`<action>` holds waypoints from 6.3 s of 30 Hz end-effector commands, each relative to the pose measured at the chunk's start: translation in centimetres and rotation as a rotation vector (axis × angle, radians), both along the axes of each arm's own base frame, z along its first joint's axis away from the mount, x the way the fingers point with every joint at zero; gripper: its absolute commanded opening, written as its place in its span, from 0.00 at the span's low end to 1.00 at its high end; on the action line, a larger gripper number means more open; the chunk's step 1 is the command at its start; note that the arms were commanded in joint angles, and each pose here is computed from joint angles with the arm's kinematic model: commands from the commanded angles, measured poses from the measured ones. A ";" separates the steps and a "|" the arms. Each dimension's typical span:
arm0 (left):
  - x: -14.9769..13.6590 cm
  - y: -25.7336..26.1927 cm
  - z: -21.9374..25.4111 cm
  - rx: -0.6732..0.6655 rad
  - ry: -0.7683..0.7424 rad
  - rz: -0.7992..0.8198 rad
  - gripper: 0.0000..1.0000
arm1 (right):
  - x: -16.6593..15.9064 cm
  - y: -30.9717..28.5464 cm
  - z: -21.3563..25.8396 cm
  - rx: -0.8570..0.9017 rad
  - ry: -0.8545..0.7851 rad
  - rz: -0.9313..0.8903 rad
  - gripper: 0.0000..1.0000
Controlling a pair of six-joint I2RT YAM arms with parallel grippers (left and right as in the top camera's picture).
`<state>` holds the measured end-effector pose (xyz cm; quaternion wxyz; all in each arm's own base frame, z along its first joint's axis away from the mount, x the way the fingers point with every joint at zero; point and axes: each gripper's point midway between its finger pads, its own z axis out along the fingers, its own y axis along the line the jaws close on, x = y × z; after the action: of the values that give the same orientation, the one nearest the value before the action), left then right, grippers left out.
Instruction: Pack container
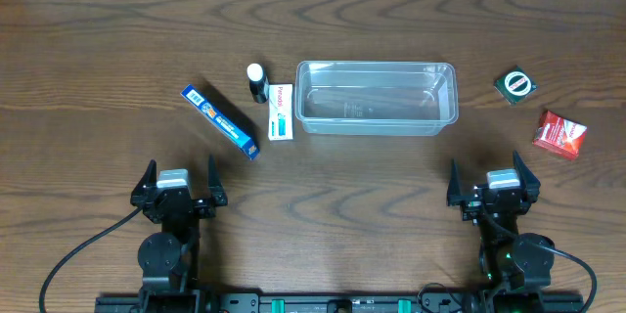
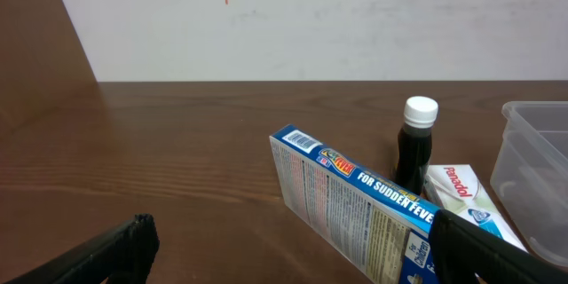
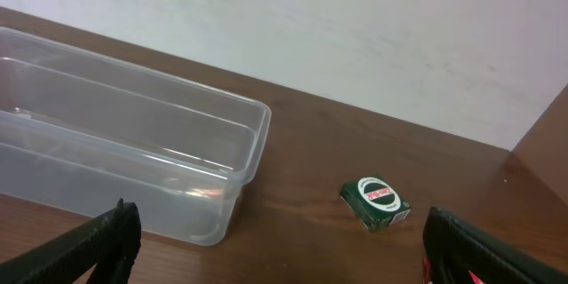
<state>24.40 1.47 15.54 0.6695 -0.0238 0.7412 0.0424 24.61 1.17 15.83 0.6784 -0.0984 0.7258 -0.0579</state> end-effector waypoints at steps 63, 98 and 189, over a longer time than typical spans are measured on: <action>9.4 -3.3 9.2 -0.278 0.890 -0.041 0.98 | 0.0 -0.3 -0.2 -0.013 0.001 -0.010 0.99; 10.3 -2.5 -7.3 -0.583 1.321 0.420 0.50 | 0.0 -0.3 -0.2 -0.013 0.001 -0.010 0.99; 13.1 -28.1 13.4 0.408 0.341 -0.940 0.11 | 0.0 -0.3 -0.2 -0.013 0.001 -0.010 0.99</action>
<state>37.42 -25.35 29.51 0.4736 0.3677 0.7867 -0.1474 24.61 1.17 15.79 0.6782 -0.0984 0.7260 -0.0578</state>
